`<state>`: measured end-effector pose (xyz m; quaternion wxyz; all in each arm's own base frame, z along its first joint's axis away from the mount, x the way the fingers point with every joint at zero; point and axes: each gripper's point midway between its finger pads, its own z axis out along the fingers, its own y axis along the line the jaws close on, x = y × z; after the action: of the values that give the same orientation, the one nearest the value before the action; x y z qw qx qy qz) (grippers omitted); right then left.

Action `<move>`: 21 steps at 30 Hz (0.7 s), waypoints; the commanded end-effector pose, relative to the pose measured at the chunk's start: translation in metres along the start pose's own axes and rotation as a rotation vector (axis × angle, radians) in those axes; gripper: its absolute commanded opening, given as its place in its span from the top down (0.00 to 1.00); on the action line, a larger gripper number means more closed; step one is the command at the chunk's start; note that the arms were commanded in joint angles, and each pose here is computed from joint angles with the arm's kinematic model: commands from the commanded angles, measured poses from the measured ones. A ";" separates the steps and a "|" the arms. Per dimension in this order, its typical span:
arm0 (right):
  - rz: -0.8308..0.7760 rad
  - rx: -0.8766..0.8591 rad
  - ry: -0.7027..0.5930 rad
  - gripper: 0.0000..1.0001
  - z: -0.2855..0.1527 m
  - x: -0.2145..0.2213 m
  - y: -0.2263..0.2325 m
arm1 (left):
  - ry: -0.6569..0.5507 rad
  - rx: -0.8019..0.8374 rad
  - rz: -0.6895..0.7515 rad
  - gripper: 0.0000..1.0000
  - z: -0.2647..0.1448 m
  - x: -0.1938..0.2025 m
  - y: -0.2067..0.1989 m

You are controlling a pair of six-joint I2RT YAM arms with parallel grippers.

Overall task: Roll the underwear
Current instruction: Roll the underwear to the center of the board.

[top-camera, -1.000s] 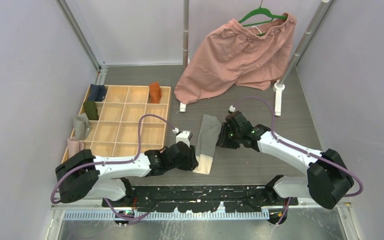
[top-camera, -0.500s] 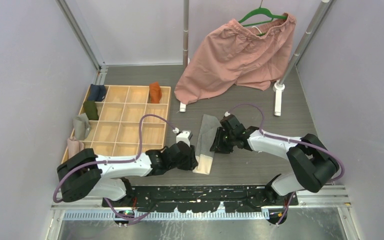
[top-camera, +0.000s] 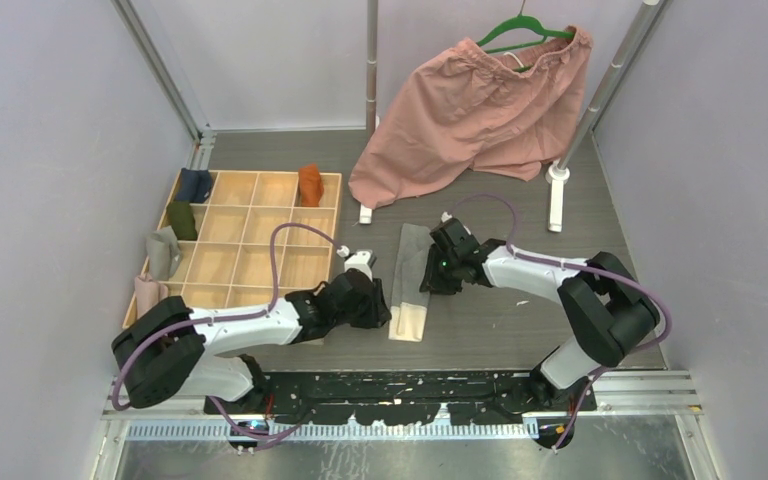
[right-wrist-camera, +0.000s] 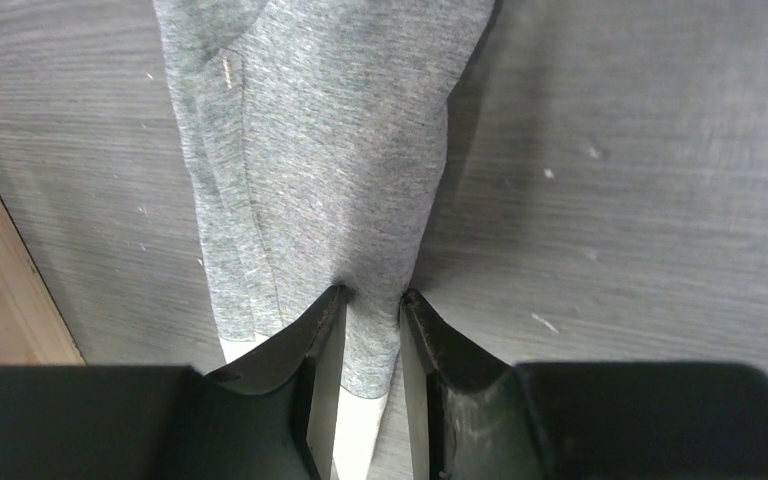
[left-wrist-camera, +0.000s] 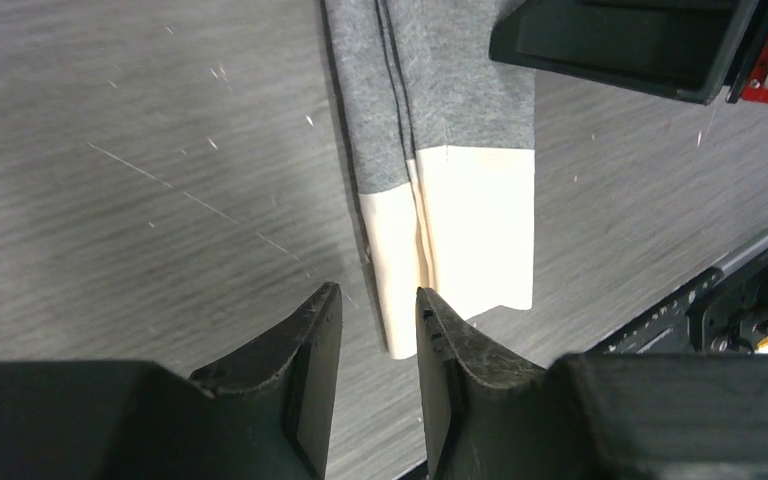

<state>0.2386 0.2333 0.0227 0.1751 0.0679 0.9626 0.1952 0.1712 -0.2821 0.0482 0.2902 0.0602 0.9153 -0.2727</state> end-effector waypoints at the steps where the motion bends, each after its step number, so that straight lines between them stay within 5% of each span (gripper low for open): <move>1: -0.080 0.011 -0.075 0.67 -0.005 -0.033 0.012 | -0.039 0.050 0.002 0.66 0.002 -0.024 -0.007; 10: -0.221 0.021 -0.241 0.63 -0.059 -0.071 0.017 | -0.099 0.027 0.090 0.62 -0.009 -0.059 -0.010; 21: -0.304 0.097 -0.810 0.51 -0.158 -0.127 -0.024 | -0.156 0.181 0.241 0.57 -0.016 -0.085 -0.050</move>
<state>0.2853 0.1667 0.1638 0.4731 -0.0144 0.8686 0.1465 0.2120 -0.2882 0.1041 0.3606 0.1279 0.8791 -0.2844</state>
